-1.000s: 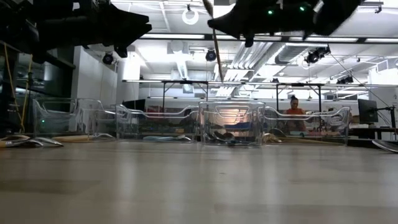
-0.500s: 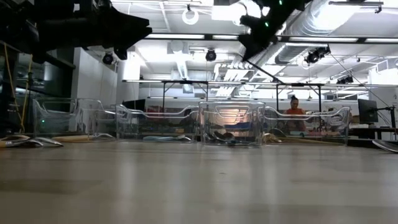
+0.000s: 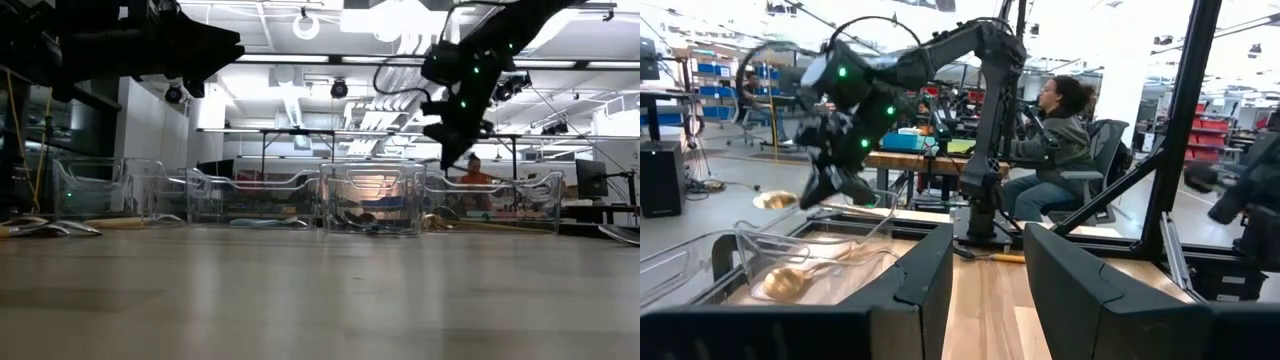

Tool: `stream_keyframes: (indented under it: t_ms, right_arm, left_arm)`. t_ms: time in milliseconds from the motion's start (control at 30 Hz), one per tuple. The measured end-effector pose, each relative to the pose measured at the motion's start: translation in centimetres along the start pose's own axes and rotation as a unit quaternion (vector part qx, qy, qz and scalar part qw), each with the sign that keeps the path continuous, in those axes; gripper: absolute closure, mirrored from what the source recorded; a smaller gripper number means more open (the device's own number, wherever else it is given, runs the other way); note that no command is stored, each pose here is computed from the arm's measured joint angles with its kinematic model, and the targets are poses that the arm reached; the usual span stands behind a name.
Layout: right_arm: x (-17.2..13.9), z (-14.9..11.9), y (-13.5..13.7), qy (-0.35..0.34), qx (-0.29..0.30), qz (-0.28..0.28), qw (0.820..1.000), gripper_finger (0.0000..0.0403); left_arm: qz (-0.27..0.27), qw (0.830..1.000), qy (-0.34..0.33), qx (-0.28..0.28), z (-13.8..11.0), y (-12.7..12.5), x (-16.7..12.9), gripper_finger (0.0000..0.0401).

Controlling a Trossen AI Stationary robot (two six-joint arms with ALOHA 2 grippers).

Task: Sort silverware by color (type)
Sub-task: Put the gold spoon into the right transparent bin

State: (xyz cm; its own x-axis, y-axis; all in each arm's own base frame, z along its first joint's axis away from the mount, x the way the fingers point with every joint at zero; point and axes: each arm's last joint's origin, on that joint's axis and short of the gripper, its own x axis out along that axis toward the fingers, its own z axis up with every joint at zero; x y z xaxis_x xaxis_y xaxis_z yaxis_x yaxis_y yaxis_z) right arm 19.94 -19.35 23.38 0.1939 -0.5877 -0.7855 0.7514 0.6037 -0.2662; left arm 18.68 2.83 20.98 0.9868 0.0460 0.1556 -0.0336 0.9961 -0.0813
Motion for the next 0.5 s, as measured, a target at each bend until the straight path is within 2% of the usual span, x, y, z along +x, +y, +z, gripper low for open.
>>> stream_keyframes:
  t_ms: [233, 500]
  right_arm:
    - [1.9, -2.6, -1.6, 0.055, 0.039, 0.023, 0.997, 0.0402]
    - [2.2, -3.0, -1.9, 0.058, -0.013, 0.054, 0.997, 0.0402]
  left_arm:
    - [0.000, 1.000, 0.000, 0.000, 0.0, 0.0, 0.0, 0.0284]
    - [0.000, 1.000, 0.000, 0.000, 0.0, 0.0, 0.0, 0.0284]
